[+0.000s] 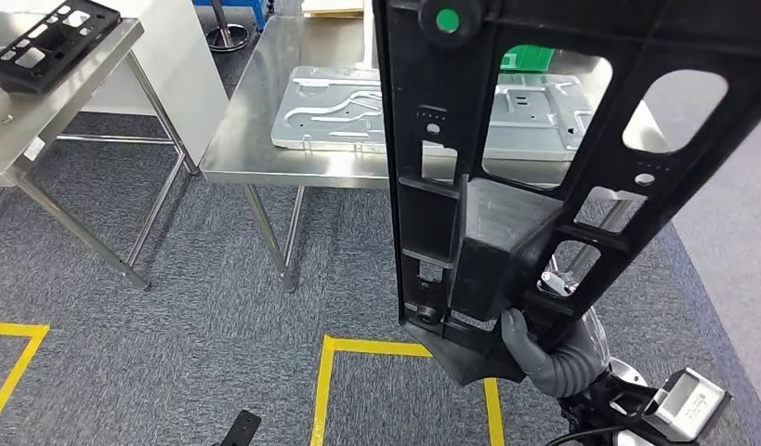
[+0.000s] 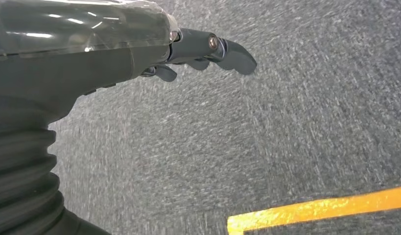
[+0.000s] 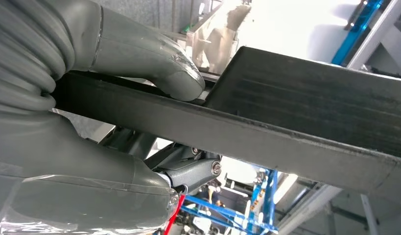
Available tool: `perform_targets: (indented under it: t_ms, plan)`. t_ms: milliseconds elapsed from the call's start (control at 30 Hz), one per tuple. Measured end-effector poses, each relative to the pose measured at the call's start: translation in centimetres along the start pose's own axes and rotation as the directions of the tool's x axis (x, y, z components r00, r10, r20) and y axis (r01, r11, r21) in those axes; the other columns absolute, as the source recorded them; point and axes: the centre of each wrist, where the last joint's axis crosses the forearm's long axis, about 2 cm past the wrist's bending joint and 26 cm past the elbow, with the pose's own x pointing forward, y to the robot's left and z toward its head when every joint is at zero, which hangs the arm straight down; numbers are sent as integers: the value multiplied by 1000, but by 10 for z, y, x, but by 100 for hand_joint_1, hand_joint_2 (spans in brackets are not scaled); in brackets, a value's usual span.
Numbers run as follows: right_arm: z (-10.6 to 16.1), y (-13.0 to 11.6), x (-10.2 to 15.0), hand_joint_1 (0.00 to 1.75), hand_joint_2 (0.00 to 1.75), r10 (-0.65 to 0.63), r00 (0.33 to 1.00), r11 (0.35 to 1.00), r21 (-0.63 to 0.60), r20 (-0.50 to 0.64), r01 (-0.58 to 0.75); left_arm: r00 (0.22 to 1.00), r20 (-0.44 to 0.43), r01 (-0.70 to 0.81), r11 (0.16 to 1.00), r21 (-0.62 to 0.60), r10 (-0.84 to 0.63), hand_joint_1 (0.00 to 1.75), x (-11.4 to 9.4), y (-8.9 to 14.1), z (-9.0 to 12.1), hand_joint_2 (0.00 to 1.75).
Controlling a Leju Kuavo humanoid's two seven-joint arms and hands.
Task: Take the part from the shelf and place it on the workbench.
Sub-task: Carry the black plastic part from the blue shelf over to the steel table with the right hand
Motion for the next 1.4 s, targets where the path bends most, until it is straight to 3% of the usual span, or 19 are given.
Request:
perform_targets:
  t_ms: [1400]
  plan:
    - [2,-2,-8,175,175,-27,1000,1000,-8,-7,27,1000,-15,-5,1000,0,5,0,-9,-1,2,175]
